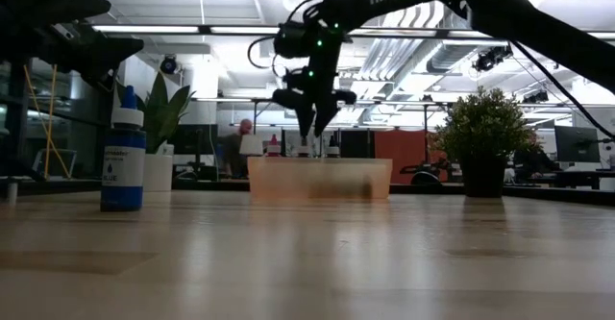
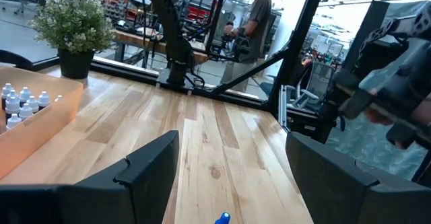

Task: Pick & Place food coloring
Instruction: Put the big blue food coloring bottle into the orange bin

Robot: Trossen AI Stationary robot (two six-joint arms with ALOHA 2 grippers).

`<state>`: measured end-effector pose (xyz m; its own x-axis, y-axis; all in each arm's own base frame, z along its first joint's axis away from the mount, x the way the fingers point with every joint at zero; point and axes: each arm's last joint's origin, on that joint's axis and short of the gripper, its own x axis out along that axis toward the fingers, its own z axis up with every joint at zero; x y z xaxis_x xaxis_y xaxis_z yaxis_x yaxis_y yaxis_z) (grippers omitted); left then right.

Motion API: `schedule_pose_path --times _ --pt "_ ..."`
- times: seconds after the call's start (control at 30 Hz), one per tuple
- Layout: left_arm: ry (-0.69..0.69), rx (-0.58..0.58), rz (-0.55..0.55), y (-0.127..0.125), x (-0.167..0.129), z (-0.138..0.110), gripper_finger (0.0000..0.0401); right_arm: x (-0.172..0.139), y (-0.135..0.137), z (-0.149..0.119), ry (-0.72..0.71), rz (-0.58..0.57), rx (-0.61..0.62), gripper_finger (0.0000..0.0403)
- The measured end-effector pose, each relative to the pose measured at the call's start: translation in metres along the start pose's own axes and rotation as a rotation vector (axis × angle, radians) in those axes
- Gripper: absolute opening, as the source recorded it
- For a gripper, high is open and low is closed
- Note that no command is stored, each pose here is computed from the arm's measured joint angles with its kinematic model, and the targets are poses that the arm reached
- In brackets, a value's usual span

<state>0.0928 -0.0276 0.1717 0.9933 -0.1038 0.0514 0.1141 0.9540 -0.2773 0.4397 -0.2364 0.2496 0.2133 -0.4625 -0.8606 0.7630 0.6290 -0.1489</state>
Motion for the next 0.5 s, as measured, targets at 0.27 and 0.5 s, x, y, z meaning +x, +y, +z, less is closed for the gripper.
schedule_pose_path --times 0.27,0.5 --pt "0.000 0.000 0.000 0.000 0.000 0.000 0.0271 -0.061 -0.005 0.012 -0.178 0.073 -0.067 0.0165" --pt "0.000 0.000 0.000 0.000 0.000 0.000 0.0271 -0.138 0.004 0.017 -0.400 0.317 -0.182 0.0165"
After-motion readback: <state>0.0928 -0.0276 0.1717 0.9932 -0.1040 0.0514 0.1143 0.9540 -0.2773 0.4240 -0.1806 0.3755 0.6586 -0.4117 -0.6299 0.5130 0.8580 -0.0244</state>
